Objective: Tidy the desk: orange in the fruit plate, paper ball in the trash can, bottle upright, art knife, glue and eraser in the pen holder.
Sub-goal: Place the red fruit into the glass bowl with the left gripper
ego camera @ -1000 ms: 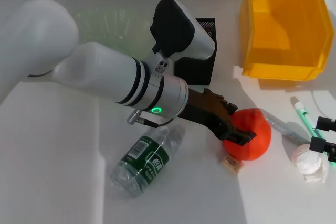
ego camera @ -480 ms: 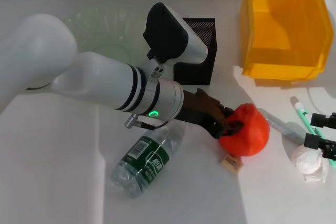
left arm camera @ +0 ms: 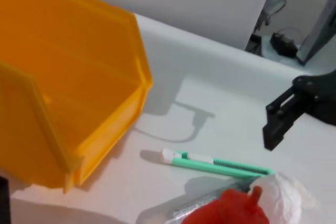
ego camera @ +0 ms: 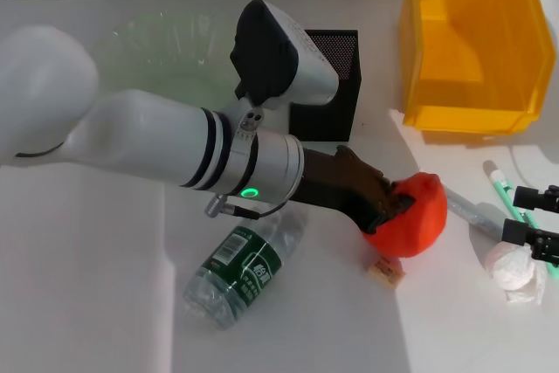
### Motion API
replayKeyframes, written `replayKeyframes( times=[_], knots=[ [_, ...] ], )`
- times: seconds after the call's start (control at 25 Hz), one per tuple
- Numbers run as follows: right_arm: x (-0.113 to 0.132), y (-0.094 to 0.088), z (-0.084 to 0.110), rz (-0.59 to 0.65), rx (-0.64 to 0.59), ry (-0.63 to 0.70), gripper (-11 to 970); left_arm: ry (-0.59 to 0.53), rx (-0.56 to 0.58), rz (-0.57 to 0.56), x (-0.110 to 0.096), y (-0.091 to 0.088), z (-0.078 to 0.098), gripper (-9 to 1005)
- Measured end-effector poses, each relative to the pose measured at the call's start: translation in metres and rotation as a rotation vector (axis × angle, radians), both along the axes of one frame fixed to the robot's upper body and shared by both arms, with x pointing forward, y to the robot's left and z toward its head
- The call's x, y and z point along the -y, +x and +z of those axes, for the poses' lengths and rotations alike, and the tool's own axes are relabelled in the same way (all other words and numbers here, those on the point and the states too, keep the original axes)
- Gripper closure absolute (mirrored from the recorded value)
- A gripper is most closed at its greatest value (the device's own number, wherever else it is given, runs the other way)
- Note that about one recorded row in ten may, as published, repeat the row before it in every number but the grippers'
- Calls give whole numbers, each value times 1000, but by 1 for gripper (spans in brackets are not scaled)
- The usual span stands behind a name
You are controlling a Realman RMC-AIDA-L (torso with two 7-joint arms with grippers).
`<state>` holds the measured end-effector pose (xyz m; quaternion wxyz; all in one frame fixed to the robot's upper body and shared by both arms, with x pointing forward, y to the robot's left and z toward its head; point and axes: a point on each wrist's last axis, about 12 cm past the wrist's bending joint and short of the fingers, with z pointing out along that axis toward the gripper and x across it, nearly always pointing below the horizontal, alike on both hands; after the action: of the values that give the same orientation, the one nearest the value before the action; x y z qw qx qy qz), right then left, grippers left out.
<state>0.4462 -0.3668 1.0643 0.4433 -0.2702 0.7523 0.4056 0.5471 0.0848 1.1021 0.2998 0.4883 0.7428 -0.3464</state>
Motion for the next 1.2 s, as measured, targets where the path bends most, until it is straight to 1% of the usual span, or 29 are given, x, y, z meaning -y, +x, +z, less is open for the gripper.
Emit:
replayKeyframes(
  times=[0.04, 0.08, 0.12, 0.2, 0.28, 0.32, 0.4, 0.48, 0.56, 0.6, 0.64, 0.68, 0.72, 0.76, 0.8, 0.84, 0.88, 0.92, 0.96, 1.0, 1.04, 1.12, 1.2],
  knots=[
    [0, 0, 0, 0, 0, 0, 272, 0, 0, 0, 0, 0, 0, 884],
    [0, 1, 0, 1, 1, 0, 272, -48, -9, 0, -7, 1, 7, 894],
    [-1, 1, 0, 2, 2, 0, 272, -48, -9, 0, -7, 1, 7, 904],
    [-1, 2, 1, 4, 4, 1, 272, -125, -21, -2, -21, 3, 19, 924],
    [-2, 2, 1, 5, 4, 2, 272, -210, -35, 0, -41, 7, 31, 934],
    [-2, 3, 1, 6, 5, 2, 272, -210, -35, 0, -41, 7, 31, 939],
    [-4, 4, 1, 10, 8, 4, 272, -334, -50, 32, -81, 11, 48, 949],
    [-5, 6, 2, 14, 11, 6, 272, -389, -41, 72, -105, 12, 55, 949],
    [-6, 7, 2, 15, 12, 7, 272, -389, -41, 72, -105, 12, 55, 949],
    [-8, 9, 2, 20, 16, 9, 272, -430, -18, 142, -135, 15, 63, 949],
    [-8, 9, 2, 20, 16, 9, 272, -434, 1, 199, -153, 18, 65, 948],
    [-10, 12, 3, 24, 20, 9, 272, -434, 1, 199, -153, 18, 65, 948],
    [-10, 12, 3, 24, 20, 9, 272, -429, 16, 254, -168, 22, 66, 948],
    [-12, 13, 3, 28, 21, 9, 272, -429, 16, 254, -168, 22, 66, 948],
    [-14, 16, 4, 38, 23, 8, 272, -405, 42, 382, -198, 31, 63, 948],
    [-16, 17, 4, 43, 24, 8, 272, -405, 42, 382, -198, 31, 63, 948],
    [-19, 20, 4, 52, 27, 9, 272, -386, 67, 460, -212, 39, 59, 949],
    [-20, 21, 5, 55, 28, 10, 272, -386, 67, 460, -212, 39, 59, 949],
    [-21, 22, 5, 58, 29, 11, 273, -362, 80, 528, -222, 47, 53, 949],
    [-21, 22, 5, 58, 29, 11, 273, -362, 80, 528, -222, 47, 53, 946],
    [-22, 23, 5, 62, 30, 11, 273, -329, 79, 605, -227, 56, 45, 944],
    [-23, 23, 5, 64, 30, 11, 273, -315, 81, 628, -225, 59, 42, 939],
    [-24, 23, 5, 69, 29, 11, 273, -308, 85, 630, -222, 60, 40, 863]
  ],
)
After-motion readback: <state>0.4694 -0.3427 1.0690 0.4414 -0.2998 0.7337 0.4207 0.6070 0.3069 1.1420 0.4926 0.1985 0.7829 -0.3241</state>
